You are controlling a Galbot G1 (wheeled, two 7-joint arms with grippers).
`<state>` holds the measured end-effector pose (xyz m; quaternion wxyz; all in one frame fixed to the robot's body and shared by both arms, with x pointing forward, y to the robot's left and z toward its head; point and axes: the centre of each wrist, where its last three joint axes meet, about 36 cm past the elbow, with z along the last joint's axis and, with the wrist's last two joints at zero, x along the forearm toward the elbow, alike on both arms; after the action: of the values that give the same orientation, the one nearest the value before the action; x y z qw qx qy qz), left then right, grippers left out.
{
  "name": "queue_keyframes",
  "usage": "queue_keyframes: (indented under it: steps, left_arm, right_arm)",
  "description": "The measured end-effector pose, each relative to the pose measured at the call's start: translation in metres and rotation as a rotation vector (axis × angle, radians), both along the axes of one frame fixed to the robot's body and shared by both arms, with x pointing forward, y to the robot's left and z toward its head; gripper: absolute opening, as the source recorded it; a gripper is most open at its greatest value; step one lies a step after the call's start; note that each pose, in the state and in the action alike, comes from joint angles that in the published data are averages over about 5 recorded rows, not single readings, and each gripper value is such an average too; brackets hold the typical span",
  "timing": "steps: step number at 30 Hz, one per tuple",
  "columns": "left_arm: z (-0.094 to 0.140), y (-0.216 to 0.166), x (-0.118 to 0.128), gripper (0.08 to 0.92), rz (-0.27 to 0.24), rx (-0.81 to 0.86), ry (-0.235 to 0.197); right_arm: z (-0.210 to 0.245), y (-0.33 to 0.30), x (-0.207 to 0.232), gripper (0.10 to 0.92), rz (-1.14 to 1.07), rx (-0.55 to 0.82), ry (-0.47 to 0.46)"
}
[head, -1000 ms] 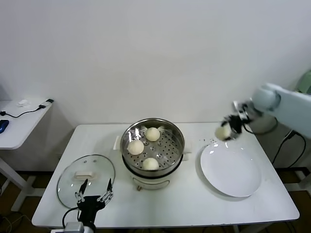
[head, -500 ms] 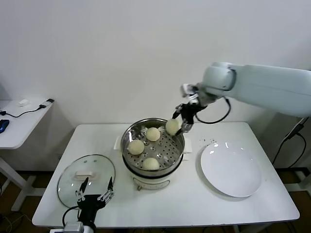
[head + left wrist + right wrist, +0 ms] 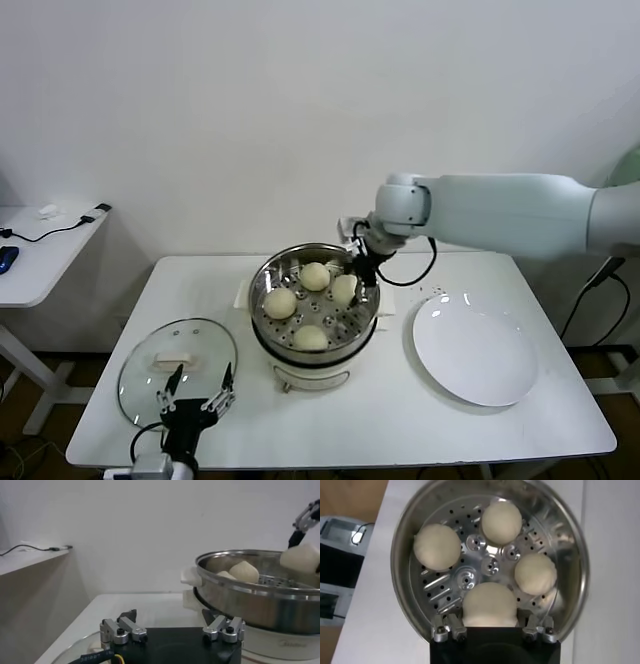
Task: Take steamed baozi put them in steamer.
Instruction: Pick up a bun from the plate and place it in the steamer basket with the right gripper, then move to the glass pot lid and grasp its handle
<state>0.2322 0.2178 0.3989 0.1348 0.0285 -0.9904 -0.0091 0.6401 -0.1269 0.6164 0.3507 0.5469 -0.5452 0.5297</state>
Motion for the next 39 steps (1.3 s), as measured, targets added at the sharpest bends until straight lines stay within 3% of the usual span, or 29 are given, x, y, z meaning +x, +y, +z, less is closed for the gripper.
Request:
queue_keyframes:
  steps: [13,20,25,33,39]
  left_arm:
    - [-0.001,0.000,0.000,0.823,-0.002,-0.002,-0.001]
    - [0.000,-0.001,0.001,0.823,-0.004,-0.004,-0.002]
    - [-0.001,-0.001,0.000,0.823,-0.007,-0.003,0.000]
    - [0.002,-0.001,-0.001,0.823,-0.015,-0.002,-0.001]
    - [0.003,-0.001,-0.001,0.823,-0.016,-0.002,-0.003]
  right_arm:
    - [-0.035,0.013,-0.001,0.699,0.011,-0.031,-0.007]
    - [-0.040,0.014,0.000,0.810,0.027,-0.036,-0.009]
    - [-0.034,0.012,0.005,0.822,0.039,-0.014,-0.004]
    - [0.003,-0.004,0.018,0.823,0.024,0.104,0.019]
    - [0.036,-0.031,0.028,0.823,-0.070,0.309,-0.029]
